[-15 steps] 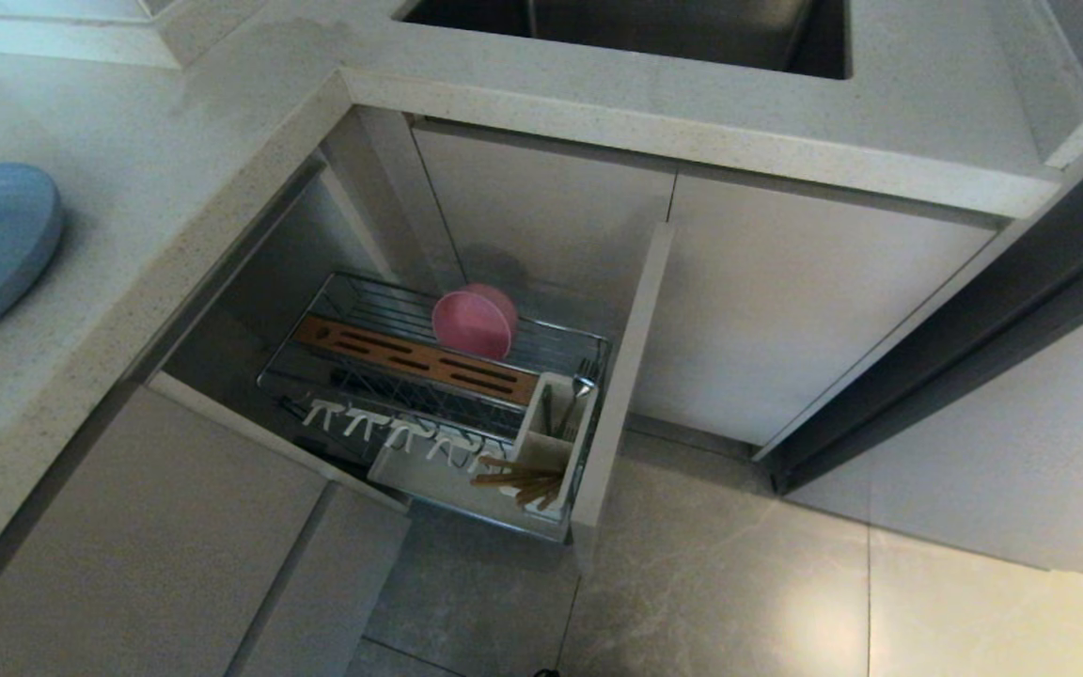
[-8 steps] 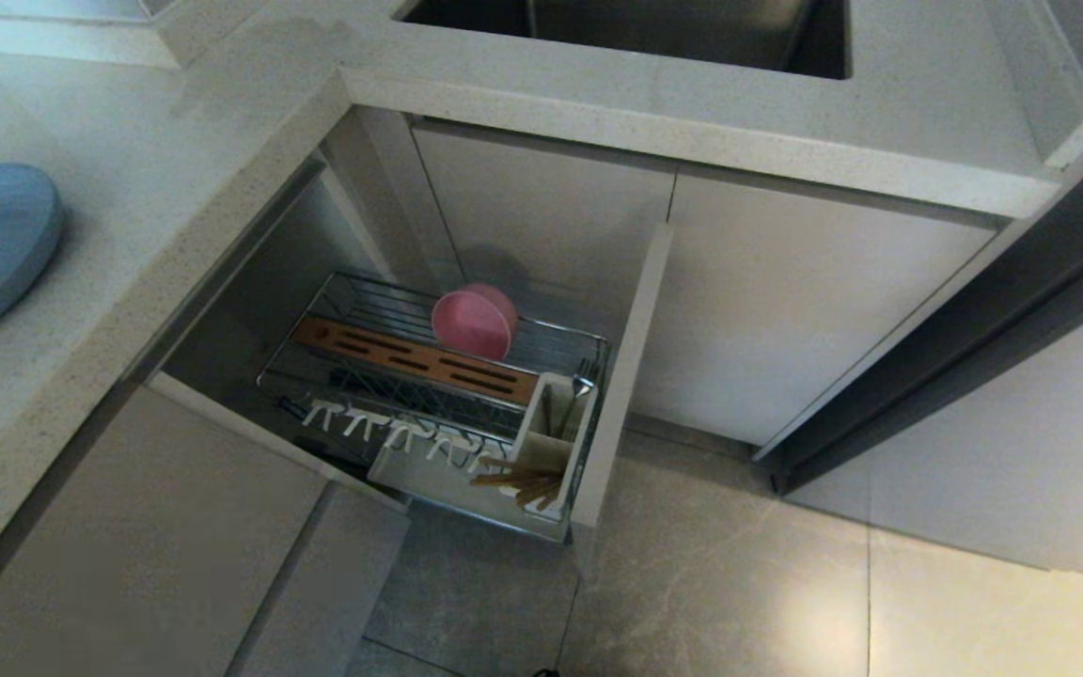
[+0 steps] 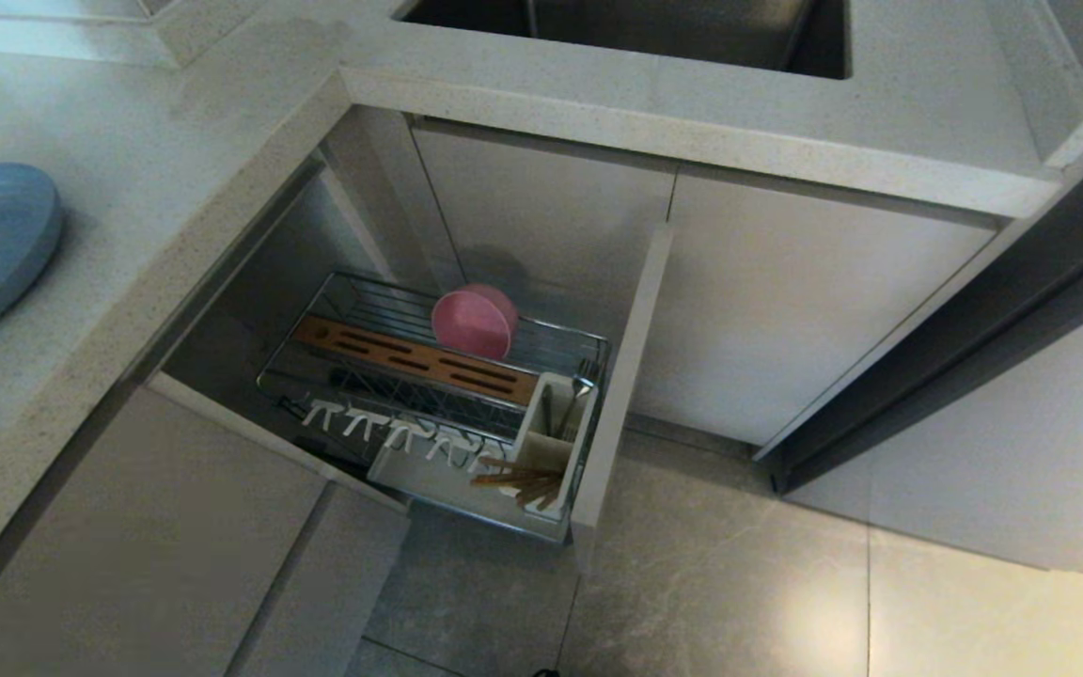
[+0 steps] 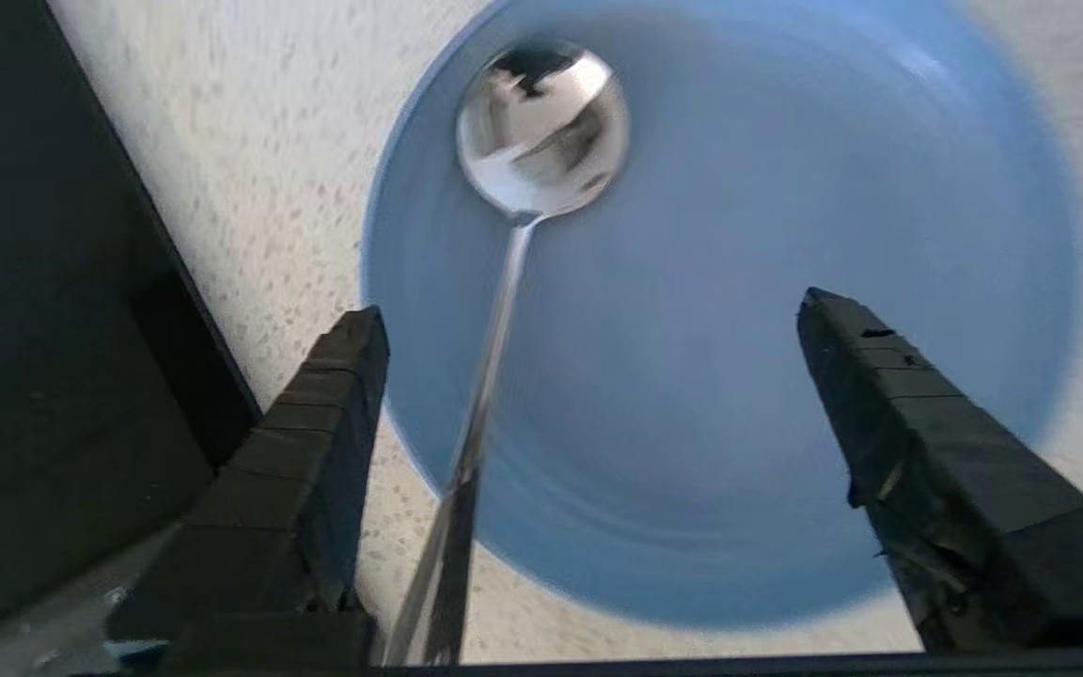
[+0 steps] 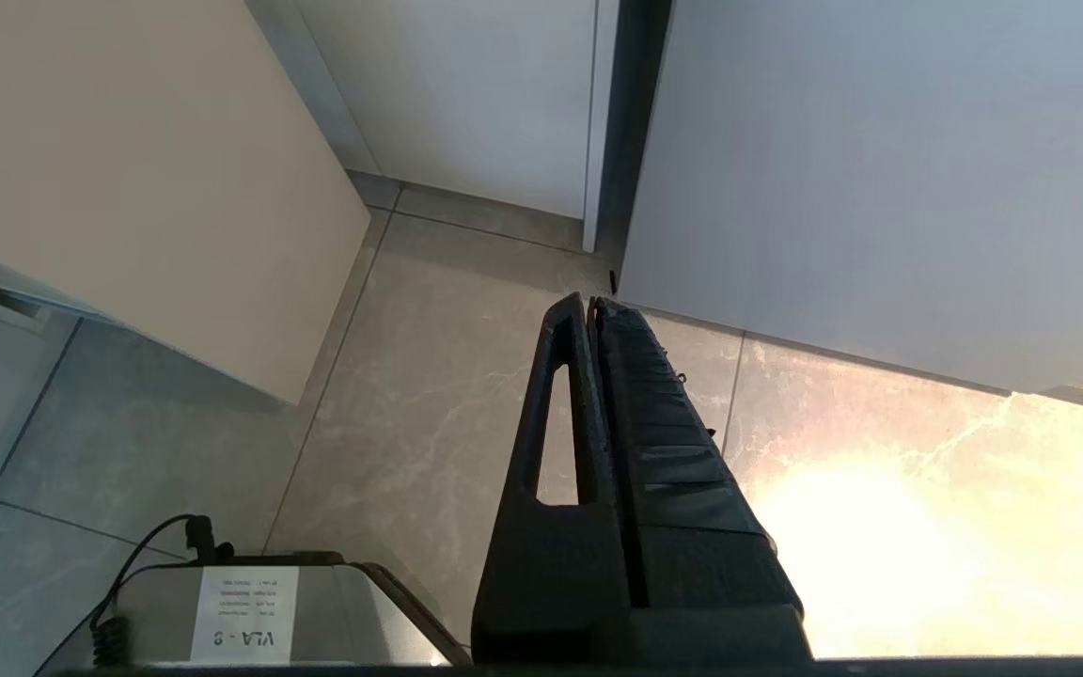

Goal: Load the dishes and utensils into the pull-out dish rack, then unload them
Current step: Pick up the spoon and place it in the cupboard

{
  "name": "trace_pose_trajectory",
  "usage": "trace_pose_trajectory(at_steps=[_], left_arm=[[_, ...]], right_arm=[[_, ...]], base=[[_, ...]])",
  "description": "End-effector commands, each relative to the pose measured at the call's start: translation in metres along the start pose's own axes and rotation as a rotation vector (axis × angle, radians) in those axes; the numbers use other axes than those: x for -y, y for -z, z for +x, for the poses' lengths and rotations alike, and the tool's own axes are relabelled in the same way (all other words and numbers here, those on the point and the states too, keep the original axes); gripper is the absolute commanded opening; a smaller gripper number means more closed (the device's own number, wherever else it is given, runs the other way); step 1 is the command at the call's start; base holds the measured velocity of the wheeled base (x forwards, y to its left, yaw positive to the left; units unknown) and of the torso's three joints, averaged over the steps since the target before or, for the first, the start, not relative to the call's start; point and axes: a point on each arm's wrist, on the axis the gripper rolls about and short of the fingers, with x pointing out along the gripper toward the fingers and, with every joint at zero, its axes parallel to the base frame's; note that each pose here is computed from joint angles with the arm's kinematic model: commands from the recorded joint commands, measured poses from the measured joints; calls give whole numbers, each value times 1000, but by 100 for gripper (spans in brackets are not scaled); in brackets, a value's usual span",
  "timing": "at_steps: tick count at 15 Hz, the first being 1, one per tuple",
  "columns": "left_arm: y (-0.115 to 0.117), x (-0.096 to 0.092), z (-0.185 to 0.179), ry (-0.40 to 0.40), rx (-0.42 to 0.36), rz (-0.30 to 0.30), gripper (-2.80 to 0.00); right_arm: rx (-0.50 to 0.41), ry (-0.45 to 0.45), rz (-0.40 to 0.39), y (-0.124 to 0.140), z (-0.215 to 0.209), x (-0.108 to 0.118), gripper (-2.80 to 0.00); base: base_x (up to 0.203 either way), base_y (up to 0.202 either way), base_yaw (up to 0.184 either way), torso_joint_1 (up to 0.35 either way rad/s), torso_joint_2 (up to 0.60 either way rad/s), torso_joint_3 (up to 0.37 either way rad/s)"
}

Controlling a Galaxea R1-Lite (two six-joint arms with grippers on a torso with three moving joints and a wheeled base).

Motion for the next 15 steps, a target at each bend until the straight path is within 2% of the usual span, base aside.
trace_pose_trajectory(at_steps=[1,4,12,15], left_arm=[[4,-2,16,-18,-47,-15,0],[8,-2,19,20,-80,-77,0],[13,-4,28,26,-122,-106,0],[12,-6,33,55,-140,-117,0]], right_arm=[[1,0,1,0,0,0,-280],[1,0,1,0,0,0,-280],[1,0,-1,0,0,0,-280],[1,0,1,0,0,0,-280]], base=[[0,0,0,0,0,0],[0,0,0,0,0,0],[0,0,0,0,0,0],[0,0,0,0,0,0]])
